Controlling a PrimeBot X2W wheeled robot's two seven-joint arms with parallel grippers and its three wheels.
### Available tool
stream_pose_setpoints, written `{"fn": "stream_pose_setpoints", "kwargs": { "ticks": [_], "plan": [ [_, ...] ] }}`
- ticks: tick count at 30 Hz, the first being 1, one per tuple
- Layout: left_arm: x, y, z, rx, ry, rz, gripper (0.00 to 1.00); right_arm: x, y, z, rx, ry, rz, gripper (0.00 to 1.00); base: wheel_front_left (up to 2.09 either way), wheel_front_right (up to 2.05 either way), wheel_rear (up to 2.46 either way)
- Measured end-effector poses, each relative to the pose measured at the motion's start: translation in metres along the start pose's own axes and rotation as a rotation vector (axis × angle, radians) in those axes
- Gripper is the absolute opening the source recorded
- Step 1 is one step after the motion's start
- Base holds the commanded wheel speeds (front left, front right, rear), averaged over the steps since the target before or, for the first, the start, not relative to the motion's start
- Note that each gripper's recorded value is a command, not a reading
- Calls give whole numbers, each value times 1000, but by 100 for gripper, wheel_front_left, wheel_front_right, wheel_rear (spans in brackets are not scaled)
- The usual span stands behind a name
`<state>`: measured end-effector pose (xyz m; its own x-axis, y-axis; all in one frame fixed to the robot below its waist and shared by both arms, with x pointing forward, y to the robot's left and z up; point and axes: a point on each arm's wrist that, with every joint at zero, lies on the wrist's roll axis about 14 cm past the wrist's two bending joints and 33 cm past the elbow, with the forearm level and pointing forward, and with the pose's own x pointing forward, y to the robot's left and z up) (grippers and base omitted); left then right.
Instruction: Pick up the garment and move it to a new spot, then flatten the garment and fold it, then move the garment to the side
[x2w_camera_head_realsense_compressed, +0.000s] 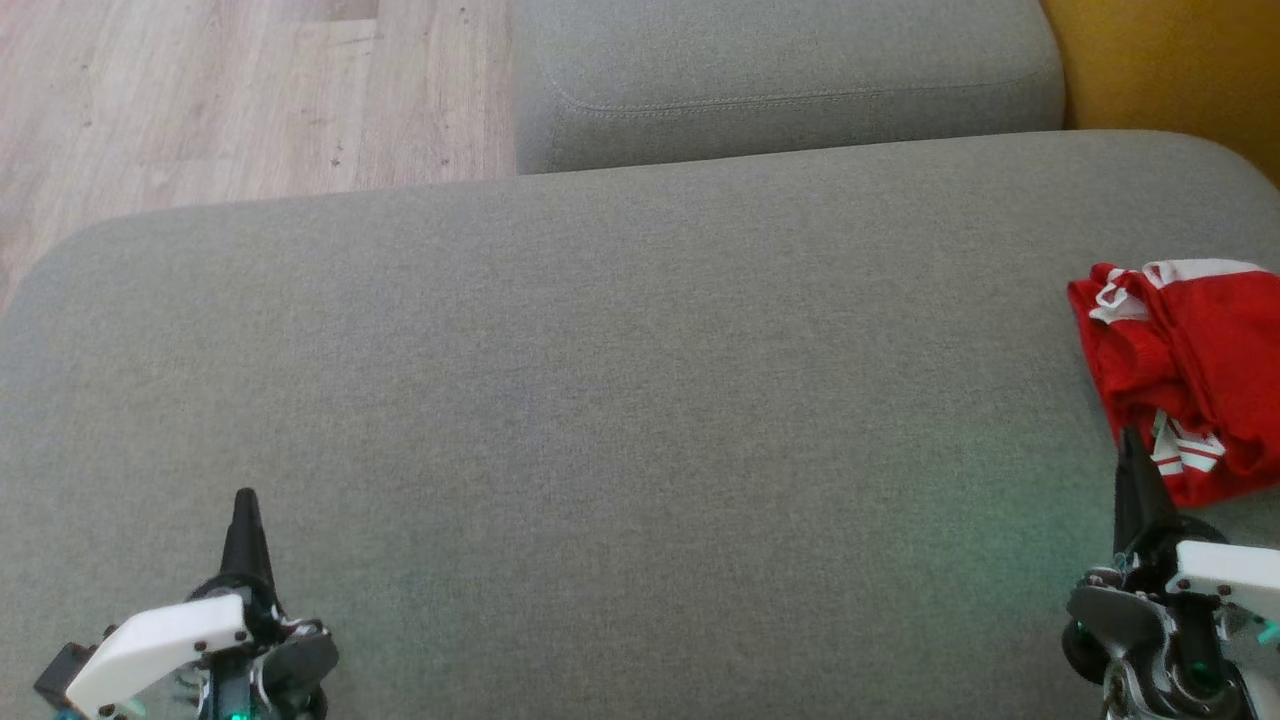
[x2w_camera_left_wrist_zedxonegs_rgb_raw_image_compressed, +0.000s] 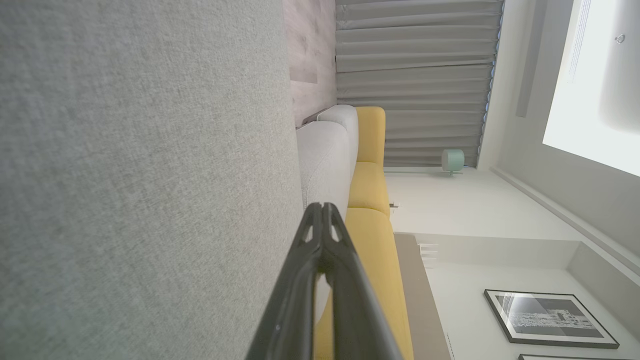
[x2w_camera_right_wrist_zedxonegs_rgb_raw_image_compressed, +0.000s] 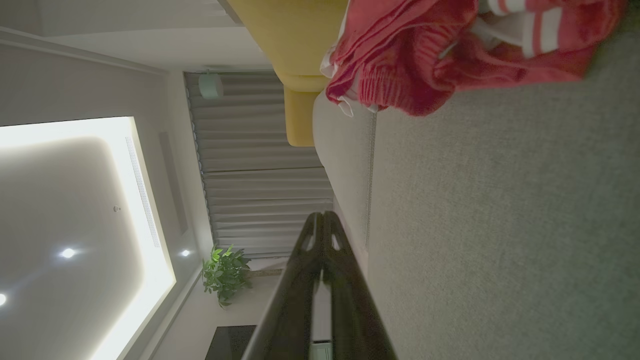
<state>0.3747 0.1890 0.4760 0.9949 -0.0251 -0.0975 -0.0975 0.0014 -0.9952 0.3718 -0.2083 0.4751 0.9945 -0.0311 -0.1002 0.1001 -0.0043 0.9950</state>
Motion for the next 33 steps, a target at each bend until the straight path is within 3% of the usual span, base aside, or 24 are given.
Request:
{"fn": "stream_pose_setpoints", "kwargs": {
  "ticks": [33],
  "plan": [
    [0, 0, 0, 0, 0, 0, 0, 0, 0, 0, 0, 0, 0, 0, 0, 0, 0]
  ]
}}
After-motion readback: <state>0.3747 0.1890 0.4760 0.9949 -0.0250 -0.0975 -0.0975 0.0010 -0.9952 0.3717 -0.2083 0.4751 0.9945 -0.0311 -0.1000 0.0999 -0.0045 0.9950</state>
